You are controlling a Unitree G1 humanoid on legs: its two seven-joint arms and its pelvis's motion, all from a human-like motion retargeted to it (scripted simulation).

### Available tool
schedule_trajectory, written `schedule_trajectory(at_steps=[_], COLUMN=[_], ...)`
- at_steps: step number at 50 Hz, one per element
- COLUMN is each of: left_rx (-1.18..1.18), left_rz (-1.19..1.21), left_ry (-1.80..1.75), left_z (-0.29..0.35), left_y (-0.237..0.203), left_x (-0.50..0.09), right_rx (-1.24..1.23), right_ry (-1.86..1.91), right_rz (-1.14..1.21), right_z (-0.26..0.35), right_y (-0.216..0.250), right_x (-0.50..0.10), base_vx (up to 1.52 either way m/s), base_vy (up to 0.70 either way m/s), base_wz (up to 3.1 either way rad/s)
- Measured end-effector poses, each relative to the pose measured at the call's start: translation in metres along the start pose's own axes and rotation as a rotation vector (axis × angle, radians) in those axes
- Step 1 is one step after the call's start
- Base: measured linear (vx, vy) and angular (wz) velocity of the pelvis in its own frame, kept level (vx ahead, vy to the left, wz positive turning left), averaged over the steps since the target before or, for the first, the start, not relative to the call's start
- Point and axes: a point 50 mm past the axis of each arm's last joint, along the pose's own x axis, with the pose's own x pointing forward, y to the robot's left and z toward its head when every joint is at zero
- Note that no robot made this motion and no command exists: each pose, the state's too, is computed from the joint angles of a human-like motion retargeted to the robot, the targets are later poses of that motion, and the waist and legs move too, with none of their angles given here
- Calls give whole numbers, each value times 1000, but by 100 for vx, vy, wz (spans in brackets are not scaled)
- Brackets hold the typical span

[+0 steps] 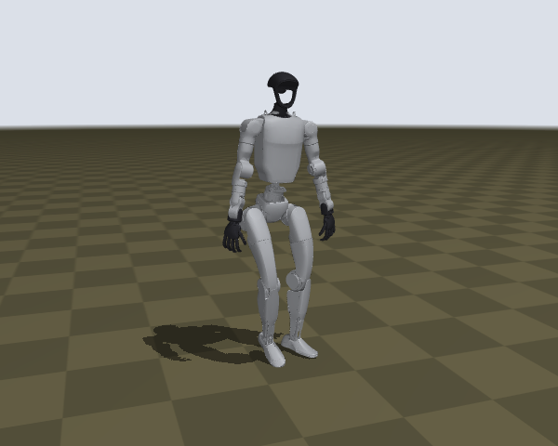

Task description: Kungfu

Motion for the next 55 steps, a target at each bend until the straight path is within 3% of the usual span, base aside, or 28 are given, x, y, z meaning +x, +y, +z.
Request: schedule_trajectory(at_steps=[10,20,28,30,33,35,38,40,42,45,46,49,52,55], left_rx=[-196,-448,-781,-971,-1297,-1454,-1451,-1221,-900,-298,-161,84,317,378], left_rz=[-152,-120,149,284,637,958,1537,1876,1979,1761,1534,692,-80,-508], left_ry=[93,89,130,101,-2,-224,-780,-1180,-1641,-2312,-2547,-3071,-3216,-3107], left_z=[-20,-9,3,-4,-51,-91,-151,-158,-127,-57,-18,74,129,181], left_y=[-35,-60,-50,-35,20,84,207,265,295,271,265,240,206,183], left_x=[-1,-1,1,-1,-20,-58,-191,-324,-458,-596,-610,-617,-616,-601], right_rx=[69,94,192,205,189,206,285,350,404,461,507,610,690,758], right_ry=[-52,-53,-216,-324,-598,-783,-1050,-1223,-1386,-1572,-1577,-1595,-1729,-1819], right_rz=[-71,-97,-338,-409,-447,-443,-378,-301,-253,-73,-5,106,135,126], right_z=[4,0,16,22,44,64,93,116,132,146,145,130,131,130], right_y=[16,23,-14,-33,-63,-80,-90,-90,-101,-94,-83,-68,-83,-94], right_x=[-1,-2,-8,-16,-38,-57,-90,-117,-148,-177,-176,-178,-197,-210], base_vx=[-4,3,14,22,13,-40,-110,-58,-18,31,68,59,-3,-15], base_vy=[17,-4,-4,6,-5,43,60,-60,-139,-118,-50,22,41,20], base_wz=[-31,-16,-15,-73,-41,205,343,262,90,-125,-11,101,-26,36])
